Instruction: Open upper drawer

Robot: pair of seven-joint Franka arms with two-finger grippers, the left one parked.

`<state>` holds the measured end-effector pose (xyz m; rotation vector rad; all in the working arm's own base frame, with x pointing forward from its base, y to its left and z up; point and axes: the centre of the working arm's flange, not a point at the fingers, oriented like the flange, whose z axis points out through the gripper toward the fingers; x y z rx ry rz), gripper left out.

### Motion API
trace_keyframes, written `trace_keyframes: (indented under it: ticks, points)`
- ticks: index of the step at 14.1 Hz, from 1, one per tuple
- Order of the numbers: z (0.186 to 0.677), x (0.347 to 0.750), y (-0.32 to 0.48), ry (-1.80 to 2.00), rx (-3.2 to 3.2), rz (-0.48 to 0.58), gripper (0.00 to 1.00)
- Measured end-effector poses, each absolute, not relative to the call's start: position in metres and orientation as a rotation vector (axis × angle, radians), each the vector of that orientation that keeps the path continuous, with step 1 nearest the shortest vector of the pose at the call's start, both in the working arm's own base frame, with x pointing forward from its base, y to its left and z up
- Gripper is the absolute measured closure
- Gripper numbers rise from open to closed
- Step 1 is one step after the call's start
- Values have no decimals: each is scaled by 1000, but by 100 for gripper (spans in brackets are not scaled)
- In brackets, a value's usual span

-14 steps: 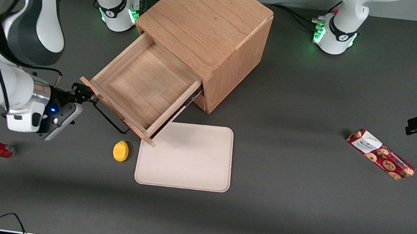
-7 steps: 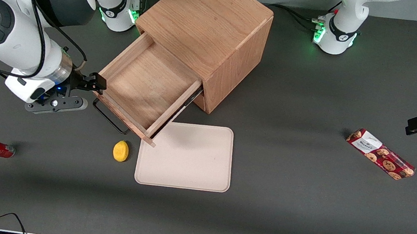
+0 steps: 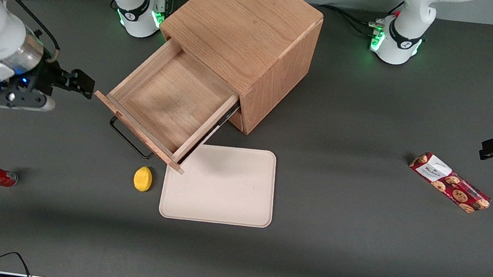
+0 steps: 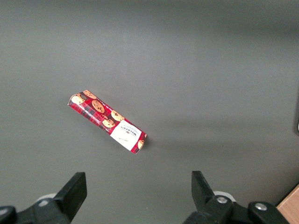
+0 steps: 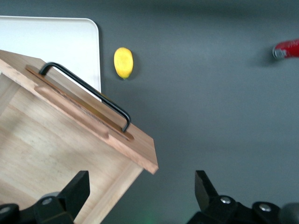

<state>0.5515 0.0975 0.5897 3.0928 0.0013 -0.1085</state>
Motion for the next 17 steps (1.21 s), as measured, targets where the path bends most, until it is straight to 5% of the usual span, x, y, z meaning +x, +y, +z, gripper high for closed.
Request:
trace_keyframes:
  ticks: [6,17]
  points:
    - [591,518,23,-192,3113,-74,0]
    - [590,571,-21,-326,3093,50,0]
